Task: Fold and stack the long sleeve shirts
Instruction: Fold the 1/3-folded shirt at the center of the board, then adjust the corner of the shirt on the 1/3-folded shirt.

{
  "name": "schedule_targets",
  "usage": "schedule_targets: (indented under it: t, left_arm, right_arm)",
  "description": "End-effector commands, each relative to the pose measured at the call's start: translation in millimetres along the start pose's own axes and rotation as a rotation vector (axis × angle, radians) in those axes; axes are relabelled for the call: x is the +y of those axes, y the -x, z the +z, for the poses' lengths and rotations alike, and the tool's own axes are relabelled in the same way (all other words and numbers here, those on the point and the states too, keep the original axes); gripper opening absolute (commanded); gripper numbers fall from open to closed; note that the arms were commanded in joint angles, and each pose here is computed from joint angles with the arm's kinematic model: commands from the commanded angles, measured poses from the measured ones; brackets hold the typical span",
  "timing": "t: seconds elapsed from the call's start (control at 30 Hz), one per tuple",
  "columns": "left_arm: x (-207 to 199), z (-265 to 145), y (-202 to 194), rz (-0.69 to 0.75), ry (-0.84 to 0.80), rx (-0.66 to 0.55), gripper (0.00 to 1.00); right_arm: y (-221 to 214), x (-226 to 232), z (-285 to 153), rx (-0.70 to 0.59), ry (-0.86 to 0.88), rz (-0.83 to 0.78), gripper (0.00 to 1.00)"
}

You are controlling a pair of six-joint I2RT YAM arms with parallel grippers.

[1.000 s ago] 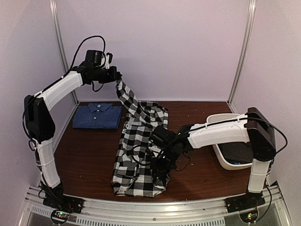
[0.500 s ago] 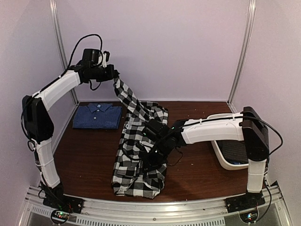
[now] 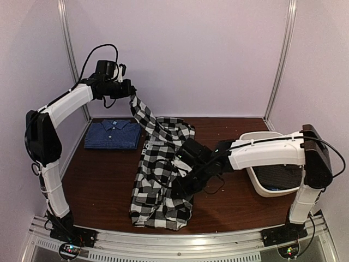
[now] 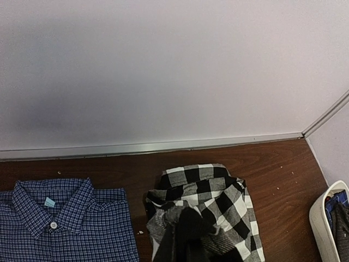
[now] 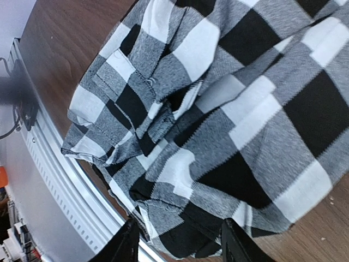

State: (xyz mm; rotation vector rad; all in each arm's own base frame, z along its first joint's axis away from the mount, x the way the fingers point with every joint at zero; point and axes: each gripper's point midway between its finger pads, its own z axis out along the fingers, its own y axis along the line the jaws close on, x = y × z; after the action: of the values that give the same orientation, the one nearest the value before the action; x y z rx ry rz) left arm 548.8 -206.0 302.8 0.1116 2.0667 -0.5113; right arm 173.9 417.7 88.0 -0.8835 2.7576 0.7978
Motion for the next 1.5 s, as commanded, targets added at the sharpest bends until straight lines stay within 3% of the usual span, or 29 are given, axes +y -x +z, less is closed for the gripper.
schedule_targets:
  t: [0.0, 0.43, 0.7, 1.17, 1.33, 1.47]
  left_arm:
    - [2.3, -17.1, 21.6, 0.018, 0.004, -0.069, 0.00]
    - [0.7, -16.2, 15.8, 0.012, -0.011, -0.053, 0.00]
    - [0.4, -16.8, 16.7, 0.013, -0.012, -0.055, 0.00]
    - [0.0, -13.1, 13.6, 0.010, -0.020, -0.045, 0.00]
    - [0.6, -10.3, 11.6, 0.008, -0.020, -0.040, 0.00]
    - [0.1, -10.3, 13.3, 0.009, -0.022, -0.045, 0.00]
  right_arm:
    - [-11.7, -19.0, -22.3, -0.131, -0.136, -0.055, 0.52]
    - [-43.2, -50.4, -3.3, -0.200, -0.325, -0.096, 0.37]
    - [-41.8, -49.9, 8.9, -0.200, -0.310, -0.096, 0.30]
    - [-57.3, -45.8, 16.4, -0.168, -0.278, -0.092, 0.29]
    - [-59.0, -37.7, 18.6, -0.157, -0.239, -0.085, 0.23]
    - [-60.4, -33.3, 16.9, -0.153, -0.228, -0.084, 0.12]
